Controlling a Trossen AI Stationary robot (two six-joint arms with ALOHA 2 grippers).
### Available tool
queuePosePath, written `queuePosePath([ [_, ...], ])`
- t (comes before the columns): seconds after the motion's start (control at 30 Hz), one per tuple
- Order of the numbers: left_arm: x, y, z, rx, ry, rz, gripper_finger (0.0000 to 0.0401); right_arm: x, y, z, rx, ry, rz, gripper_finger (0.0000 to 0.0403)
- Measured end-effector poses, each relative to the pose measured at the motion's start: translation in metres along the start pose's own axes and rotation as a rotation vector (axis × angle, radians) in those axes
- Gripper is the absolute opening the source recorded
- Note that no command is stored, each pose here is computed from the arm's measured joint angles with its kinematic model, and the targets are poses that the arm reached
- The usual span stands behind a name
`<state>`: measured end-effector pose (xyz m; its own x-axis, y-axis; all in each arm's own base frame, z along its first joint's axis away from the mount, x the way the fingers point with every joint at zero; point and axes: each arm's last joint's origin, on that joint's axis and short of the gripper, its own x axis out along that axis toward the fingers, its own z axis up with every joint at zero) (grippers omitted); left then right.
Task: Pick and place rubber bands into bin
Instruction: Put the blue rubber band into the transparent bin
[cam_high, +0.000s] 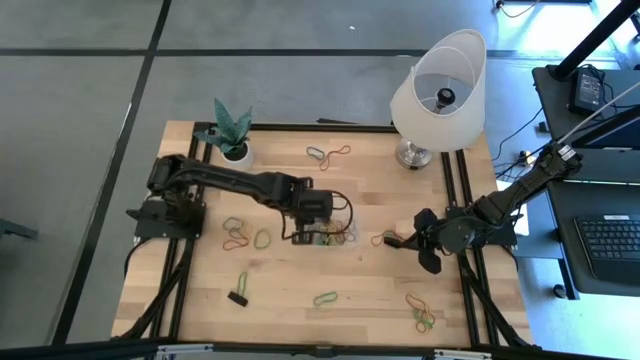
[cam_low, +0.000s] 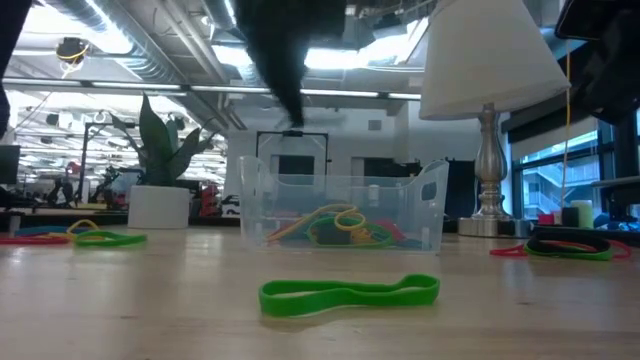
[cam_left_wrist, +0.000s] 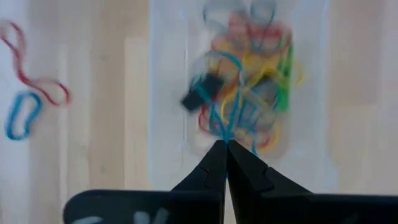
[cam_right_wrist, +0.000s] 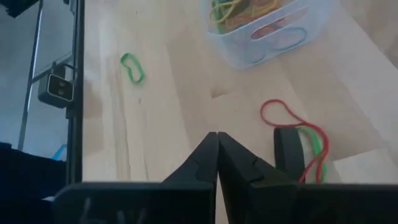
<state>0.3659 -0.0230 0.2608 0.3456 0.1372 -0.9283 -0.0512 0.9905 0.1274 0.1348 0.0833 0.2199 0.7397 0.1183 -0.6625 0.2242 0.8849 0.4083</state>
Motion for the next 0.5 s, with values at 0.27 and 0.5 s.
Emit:
queuePosePath([
  [0.27,0.041,0.004,-0.015,0.028,-0.048,-0.072,0.0003,0.000,-0.002,0.002,0.021,-0.069,-0.054,0.0014],
  [0.5,0.045,0.011,-0.018,0.078,-0.038,-0.059,0.0006,0.000,-0.003,0.004,0.053,-0.115,-0.089,0.0014],
])
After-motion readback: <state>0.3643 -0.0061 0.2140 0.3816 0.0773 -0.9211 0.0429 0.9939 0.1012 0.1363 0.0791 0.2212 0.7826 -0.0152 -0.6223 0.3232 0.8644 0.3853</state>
